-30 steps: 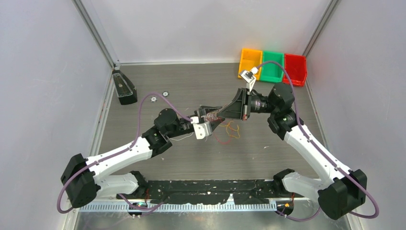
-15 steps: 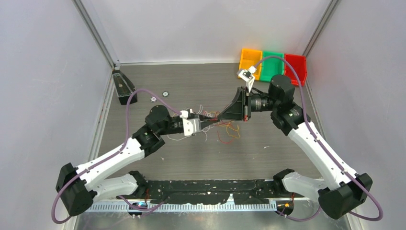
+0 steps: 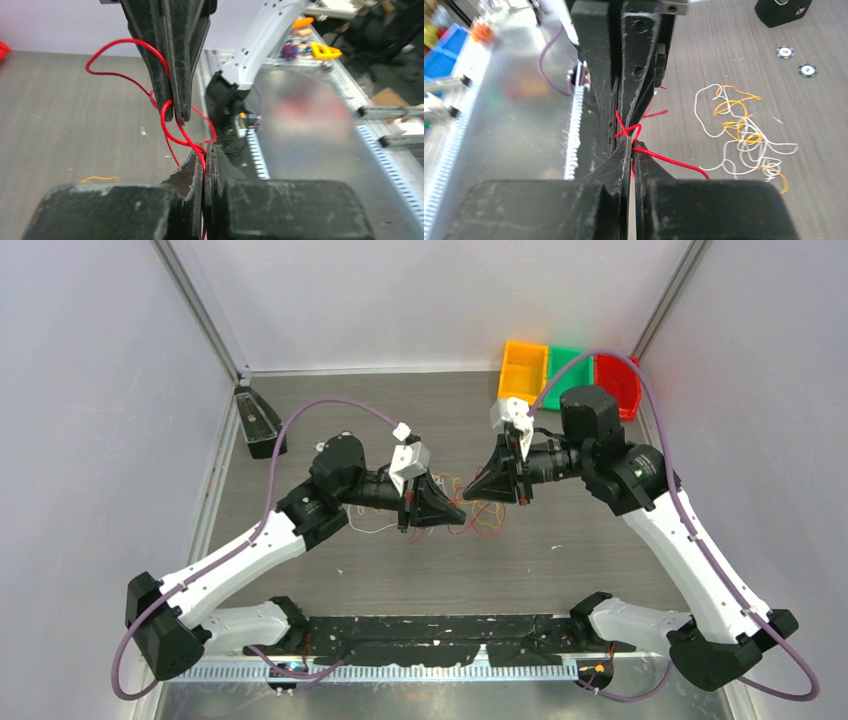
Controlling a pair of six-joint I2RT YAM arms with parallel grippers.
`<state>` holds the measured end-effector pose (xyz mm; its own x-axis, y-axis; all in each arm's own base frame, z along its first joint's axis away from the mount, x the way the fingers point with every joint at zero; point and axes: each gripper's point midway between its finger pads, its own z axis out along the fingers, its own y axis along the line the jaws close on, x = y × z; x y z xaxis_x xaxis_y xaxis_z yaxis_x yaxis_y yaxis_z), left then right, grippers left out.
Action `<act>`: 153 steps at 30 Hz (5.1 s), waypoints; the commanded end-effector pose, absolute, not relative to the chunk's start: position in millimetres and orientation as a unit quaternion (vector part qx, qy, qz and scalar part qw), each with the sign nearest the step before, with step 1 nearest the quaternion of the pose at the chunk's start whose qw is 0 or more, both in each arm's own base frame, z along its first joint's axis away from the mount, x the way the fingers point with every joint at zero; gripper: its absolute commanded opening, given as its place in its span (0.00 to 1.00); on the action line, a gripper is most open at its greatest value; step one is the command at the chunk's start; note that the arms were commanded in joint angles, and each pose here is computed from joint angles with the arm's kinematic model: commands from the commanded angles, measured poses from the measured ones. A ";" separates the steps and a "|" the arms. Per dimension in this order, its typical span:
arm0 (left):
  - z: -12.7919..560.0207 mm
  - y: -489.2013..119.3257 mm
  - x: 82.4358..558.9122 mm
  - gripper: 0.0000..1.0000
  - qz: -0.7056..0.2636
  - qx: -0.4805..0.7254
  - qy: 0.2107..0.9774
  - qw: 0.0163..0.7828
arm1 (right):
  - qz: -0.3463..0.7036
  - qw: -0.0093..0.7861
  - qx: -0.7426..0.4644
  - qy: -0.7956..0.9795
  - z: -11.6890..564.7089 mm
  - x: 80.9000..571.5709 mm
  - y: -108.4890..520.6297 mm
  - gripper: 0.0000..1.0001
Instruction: Untangle the cables
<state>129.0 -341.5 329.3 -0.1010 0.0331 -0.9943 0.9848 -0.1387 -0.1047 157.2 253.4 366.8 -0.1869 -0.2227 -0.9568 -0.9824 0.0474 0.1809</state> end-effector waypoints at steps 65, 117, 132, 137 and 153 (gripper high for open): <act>328.3 -300.7 81.3 0.68 -0.379 0.654 0.305 0.580 | 0.473 0.421 -0.582 0.510 366.6 100.1 269.6 0.05; 301.4 -312.2 103.7 0.00 -0.369 0.673 0.347 0.539 | 0.418 0.468 -0.590 0.508 380.6 109.8 266.0 0.05; 328.2 -335.7 180.4 0.00 -0.368 0.498 0.497 0.608 | 0.550 0.520 -0.392 0.523 433.0 135.4 289.2 0.05; 318.1 -282.2 215.4 0.60 -0.291 0.441 0.560 0.639 | 0.475 0.577 -0.352 0.563 420.6 165.8 270.5 0.06; 371.3 -258.8 218.3 0.99 -0.354 0.431 0.504 0.659 | 0.358 0.630 -0.319 0.611 395.0 215.5 247.1 0.05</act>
<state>226.0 -247.7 328.8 0.1841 0.0619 -0.9809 0.8802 0.4338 0.1926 192.2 264.0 381.5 -0.1028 0.0628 -0.9927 -0.8962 0.4271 0.1199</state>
